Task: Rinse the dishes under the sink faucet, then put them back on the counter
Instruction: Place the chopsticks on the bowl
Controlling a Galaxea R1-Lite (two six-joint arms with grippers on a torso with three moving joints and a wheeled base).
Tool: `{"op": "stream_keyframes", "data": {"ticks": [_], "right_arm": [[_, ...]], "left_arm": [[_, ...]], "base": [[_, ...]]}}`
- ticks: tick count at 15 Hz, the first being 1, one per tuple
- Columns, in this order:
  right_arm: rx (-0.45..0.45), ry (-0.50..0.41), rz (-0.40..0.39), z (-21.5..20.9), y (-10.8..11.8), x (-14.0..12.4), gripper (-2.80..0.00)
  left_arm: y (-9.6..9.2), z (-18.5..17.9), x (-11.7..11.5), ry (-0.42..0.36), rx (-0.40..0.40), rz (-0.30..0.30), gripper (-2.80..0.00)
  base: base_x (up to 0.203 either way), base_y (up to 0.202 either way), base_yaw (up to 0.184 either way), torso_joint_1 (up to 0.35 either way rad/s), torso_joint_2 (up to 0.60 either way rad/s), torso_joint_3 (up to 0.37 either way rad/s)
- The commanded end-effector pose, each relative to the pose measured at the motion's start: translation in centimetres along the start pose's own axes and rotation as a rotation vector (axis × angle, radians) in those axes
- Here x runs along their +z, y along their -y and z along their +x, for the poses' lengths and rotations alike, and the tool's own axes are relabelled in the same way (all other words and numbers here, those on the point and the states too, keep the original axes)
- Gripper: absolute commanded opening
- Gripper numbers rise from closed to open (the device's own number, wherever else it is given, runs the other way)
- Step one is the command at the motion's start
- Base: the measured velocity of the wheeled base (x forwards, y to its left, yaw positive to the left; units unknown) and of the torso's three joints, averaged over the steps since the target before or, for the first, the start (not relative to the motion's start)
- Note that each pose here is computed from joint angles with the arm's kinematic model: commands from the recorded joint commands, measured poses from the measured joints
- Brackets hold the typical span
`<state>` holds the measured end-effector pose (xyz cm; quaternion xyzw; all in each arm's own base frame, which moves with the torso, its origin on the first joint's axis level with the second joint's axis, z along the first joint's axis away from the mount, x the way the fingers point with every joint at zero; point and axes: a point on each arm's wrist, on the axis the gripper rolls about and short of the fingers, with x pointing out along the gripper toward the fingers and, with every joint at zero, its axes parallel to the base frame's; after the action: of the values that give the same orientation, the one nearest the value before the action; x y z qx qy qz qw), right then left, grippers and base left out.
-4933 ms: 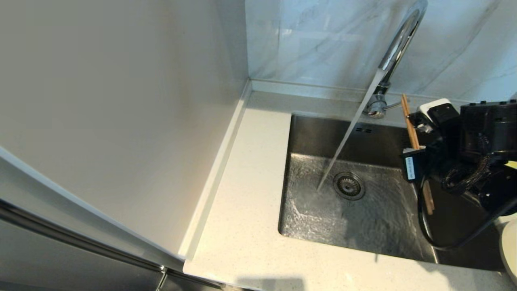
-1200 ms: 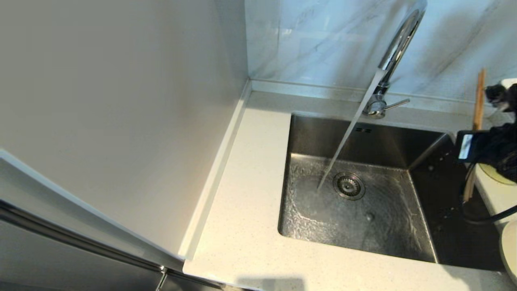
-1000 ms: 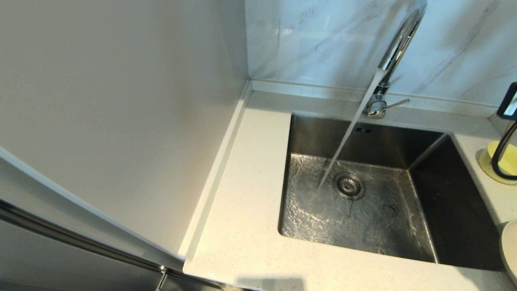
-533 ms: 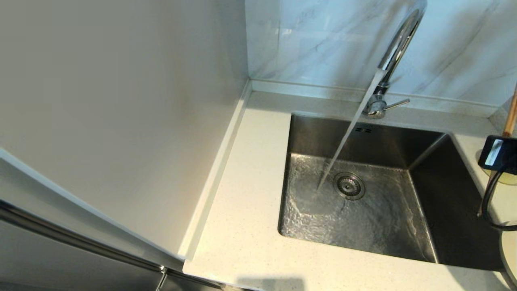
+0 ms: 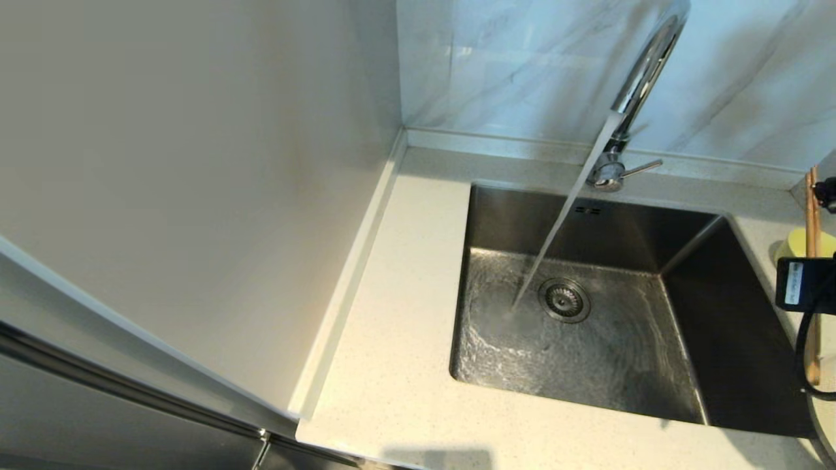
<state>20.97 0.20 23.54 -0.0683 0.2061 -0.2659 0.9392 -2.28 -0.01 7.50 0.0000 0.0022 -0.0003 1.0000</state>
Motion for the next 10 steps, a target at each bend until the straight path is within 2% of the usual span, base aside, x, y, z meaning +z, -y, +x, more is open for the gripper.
{"op": "stream_keyframes", "data": {"ticks": [1,3,6,8,10], "right_arm": [[-0.078,-0.008,-0.123,1.7,1.1,1.3,-2.80],[-0.191,-0.010,-0.267,3.7,3.3,3.8,-2.80],[-0.256,0.008,-0.414,5.2,5.1,7.0,-2.80],[-0.222,-0.006,-0.463,5.8,5.6,8.7,-2.80],[-0.171,-0.074,-0.509,6.1,6.1,9.9,-2.80]], "left_arm": [[0.0,0.0,0.0,0.000,0.001,0.000,-2.80],[0.0,0.0,0.0,0.000,-0.001,0.000,-2.80],[0.0,0.0,0.0,0.000,0.001,0.000,-2.80],[0.0,0.0,0.0,0.000,0.001,0.000,-2.80],[0.0,0.0,0.0,0.000,0.001,0.000,-2.80]], "base": [[0.000,0.000,0.000,0.000,0.00,0.000],[0.000,0.000,0.000,0.000,0.00,0.000],[0.000,0.000,0.000,0.000,0.00,0.000],[0.000,0.000,0.000,0.000,0.00,0.000],[0.000,0.000,0.000,0.000,0.00,0.000]]}}
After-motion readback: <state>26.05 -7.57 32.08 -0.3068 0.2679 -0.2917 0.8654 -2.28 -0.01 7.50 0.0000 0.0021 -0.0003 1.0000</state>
